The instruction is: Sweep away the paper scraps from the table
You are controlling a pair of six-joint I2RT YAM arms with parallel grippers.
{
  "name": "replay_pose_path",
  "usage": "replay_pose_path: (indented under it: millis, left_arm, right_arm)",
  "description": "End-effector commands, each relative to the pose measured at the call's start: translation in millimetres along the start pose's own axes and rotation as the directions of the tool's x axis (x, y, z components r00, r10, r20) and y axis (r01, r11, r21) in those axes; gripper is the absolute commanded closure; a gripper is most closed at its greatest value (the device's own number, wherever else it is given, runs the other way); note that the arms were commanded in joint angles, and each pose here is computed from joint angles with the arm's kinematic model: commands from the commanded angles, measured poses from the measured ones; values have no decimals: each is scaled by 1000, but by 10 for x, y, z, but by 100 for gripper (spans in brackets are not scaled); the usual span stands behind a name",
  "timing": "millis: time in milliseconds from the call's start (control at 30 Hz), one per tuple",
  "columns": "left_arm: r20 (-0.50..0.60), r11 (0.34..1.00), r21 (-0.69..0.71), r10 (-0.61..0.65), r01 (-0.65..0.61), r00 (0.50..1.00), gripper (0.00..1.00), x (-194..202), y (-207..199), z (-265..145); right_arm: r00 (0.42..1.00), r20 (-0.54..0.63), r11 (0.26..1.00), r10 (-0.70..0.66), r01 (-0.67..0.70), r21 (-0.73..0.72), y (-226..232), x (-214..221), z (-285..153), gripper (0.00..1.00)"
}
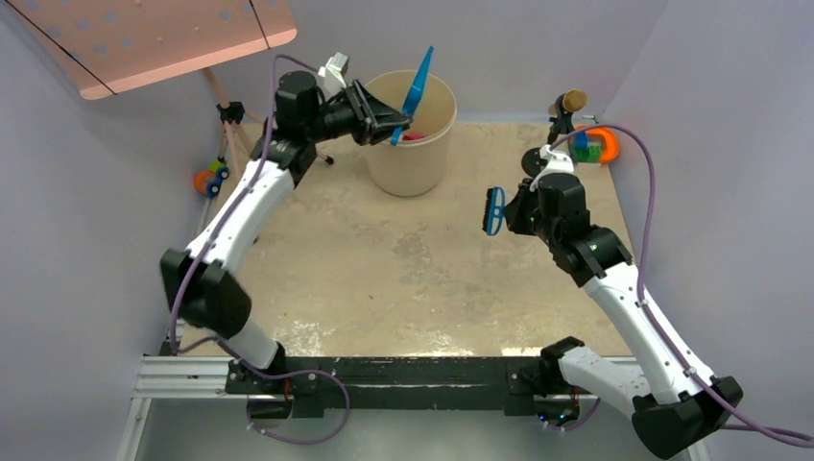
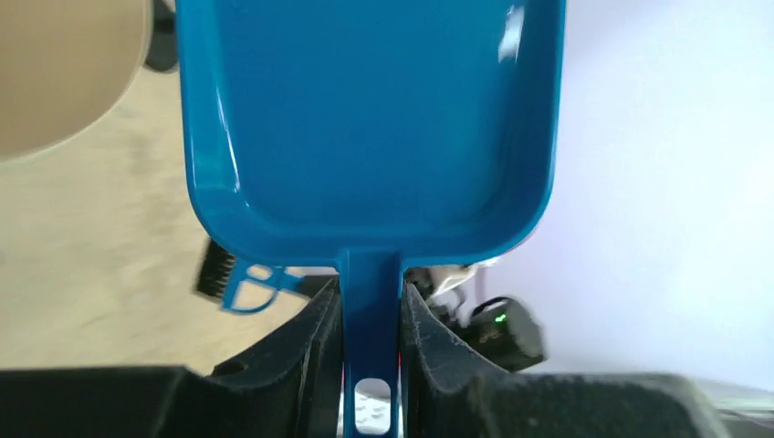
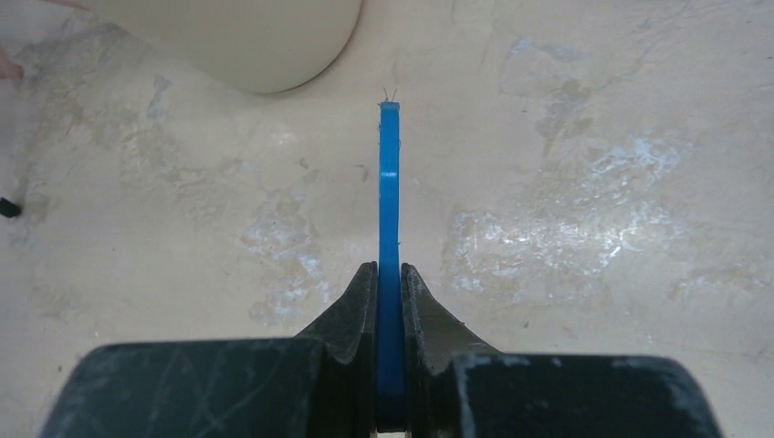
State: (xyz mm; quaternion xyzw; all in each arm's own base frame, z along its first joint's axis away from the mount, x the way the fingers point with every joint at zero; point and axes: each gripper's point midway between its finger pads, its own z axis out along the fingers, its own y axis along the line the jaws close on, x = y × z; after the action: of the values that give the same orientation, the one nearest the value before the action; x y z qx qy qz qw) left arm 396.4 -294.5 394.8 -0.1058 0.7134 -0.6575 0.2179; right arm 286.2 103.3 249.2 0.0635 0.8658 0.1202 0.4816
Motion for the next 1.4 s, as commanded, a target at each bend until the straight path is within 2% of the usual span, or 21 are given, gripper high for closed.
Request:
replay_pose_path:
  millis: [0,133,233,367,500,600,800,900,967,1000,1033,1067,1100,1167,1367]
  left_arm:
    - [-125,794,-428,421,-432,898,100,518,712,-724]
    - [-154,607,-606,545,-515,824,100,624,1367,-1159]
    - [-154,518,-678,593,-521,790,100,668,1835,-1371]
    - [-149,428,-768,603,-476,784,100,670,2464,-1546]
    - [-142,383,-801,626,-460,767,100,633,2814,-1580]
    - [-148,357,-814,636,-459,757,100,593,2940,-1580]
    - [-148,349,-816,646,-461,749,100,582,3060,-1560]
    - [-154,343,-821,636,-457,756,94,590,3108,-1564]
    - [-151,333,-833,631,-441,761,81,584,3133,-1593]
    - [-149,328,-838,630,-435,762,67,581,3137,-1610]
    - [-146,326,-841,633,-433,760,51,577,3122,-1626]
    - [-141,325,-842,637,-430,758,31,572,3095,-1641]
    - [-139,325,-841,643,-433,753,19,571,3064,-1653]
    - [-133,327,-839,653,-436,745,2,566,2980,-1679]
    - [-67,380,-819,682,-431,728,1,596,2517,-1793]
  right_arm:
    - [1000,15,992,1,1,-122,221,-22,65,100]
    - [1000,-11,992,-10,8,-125,211,105,158,100]
    - [1000,-17,993,-2,0,-119,178,194,219,100]
    - [1000,-9,987,22,-23,-161,234,287,325,100]
    - [998,-26,973,58,-62,-220,360,360,456,100]
    - [993,-90,955,77,-99,-280,514,475,586,100]
    - [971,-211,931,114,-178,-318,677,712,832,100]
    - [963,-229,927,140,-209,-313,688,763,909,100]
    - [961,-239,929,141,-212,-304,685,778,947,98]
    - [960,-242,935,139,-208,-289,663,777,962,78]
    - [963,-235,941,132,-196,-275,637,759,963,35]
    - [969,-215,945,125,-182,-273,620,718,946,6]
    - [974,-191,951,120,-168,-261,583,673,925,2]
    - [986,-130,966,107,-134,-220,483,542,861,1]
    - [999,22,983,43,-38,-178,338,157,522,1]
